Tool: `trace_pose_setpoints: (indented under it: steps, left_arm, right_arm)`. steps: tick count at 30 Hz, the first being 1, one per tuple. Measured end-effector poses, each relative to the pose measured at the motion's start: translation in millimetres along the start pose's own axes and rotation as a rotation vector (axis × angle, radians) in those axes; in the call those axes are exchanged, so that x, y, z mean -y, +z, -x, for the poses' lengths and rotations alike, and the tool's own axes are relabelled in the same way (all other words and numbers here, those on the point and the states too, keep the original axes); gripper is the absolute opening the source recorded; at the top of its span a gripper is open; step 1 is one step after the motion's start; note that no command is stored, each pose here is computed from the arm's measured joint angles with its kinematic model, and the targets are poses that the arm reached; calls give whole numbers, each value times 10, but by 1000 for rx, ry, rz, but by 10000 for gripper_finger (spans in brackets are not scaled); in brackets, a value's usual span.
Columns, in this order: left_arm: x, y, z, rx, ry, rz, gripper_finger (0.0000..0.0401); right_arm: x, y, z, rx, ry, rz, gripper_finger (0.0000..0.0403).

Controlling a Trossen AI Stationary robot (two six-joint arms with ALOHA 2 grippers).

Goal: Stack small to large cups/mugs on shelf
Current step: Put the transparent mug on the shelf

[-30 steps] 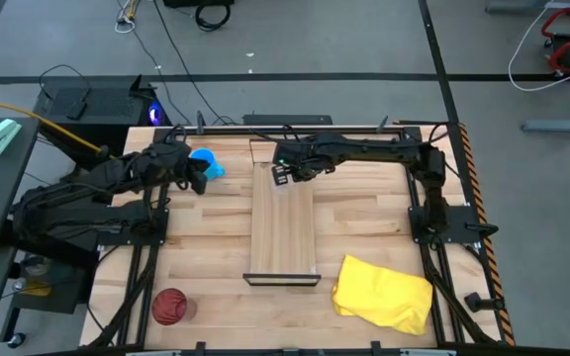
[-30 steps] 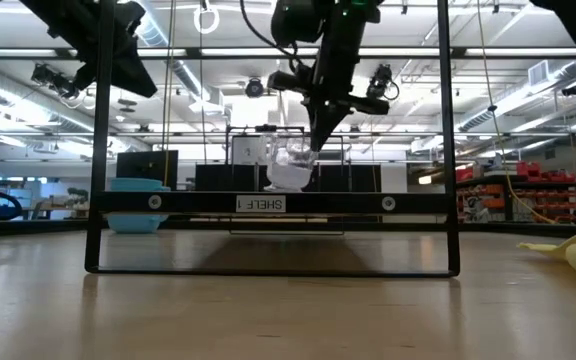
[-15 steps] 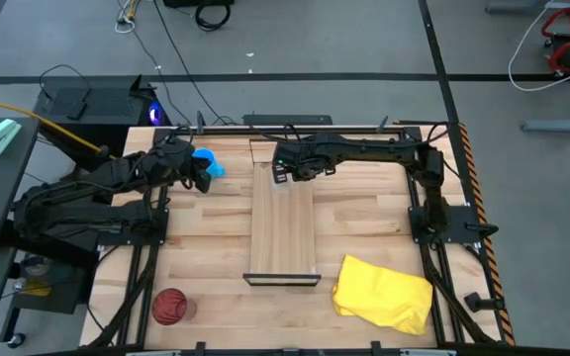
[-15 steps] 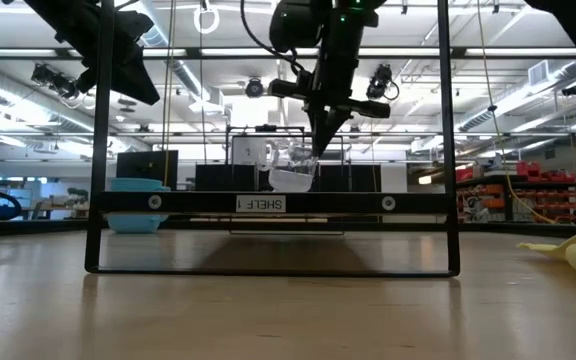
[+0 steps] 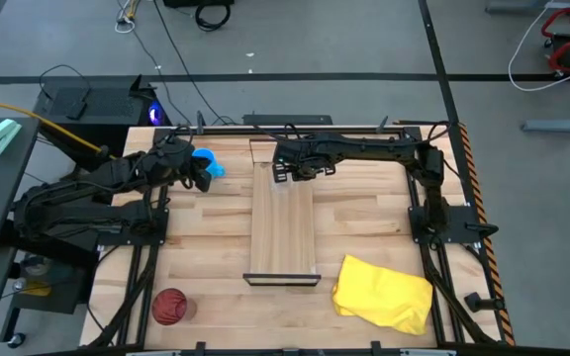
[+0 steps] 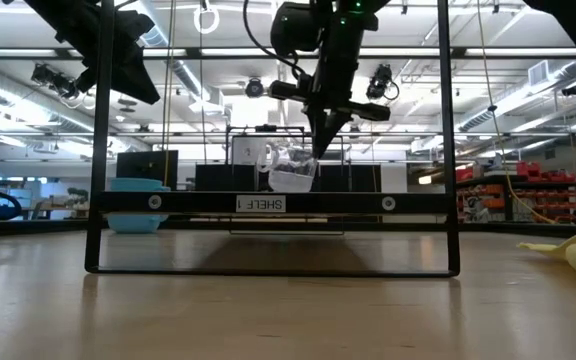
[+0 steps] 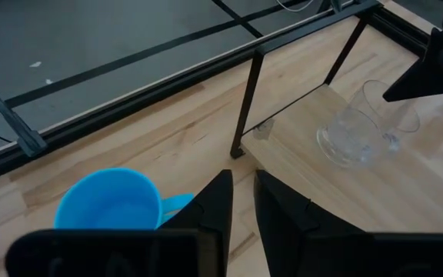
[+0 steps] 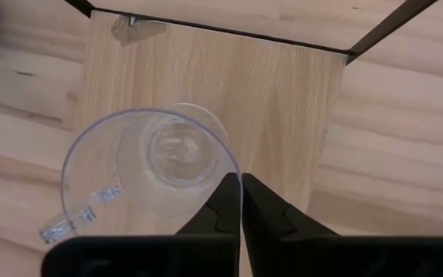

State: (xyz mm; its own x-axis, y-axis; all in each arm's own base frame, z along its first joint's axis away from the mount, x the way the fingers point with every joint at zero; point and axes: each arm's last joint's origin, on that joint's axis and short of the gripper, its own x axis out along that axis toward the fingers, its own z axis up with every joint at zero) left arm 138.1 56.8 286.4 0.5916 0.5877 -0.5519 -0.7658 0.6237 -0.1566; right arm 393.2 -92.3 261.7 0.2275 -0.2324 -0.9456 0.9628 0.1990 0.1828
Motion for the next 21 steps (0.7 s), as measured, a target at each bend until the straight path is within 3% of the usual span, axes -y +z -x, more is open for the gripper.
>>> trace_pose_setpoints:
  steps: [21]
  left_arm:
    - [0, 0, 0, 0, -1, 15, 63]
  right_arm:
    - [-3, 46, 18, 13, 10, 95, 80]
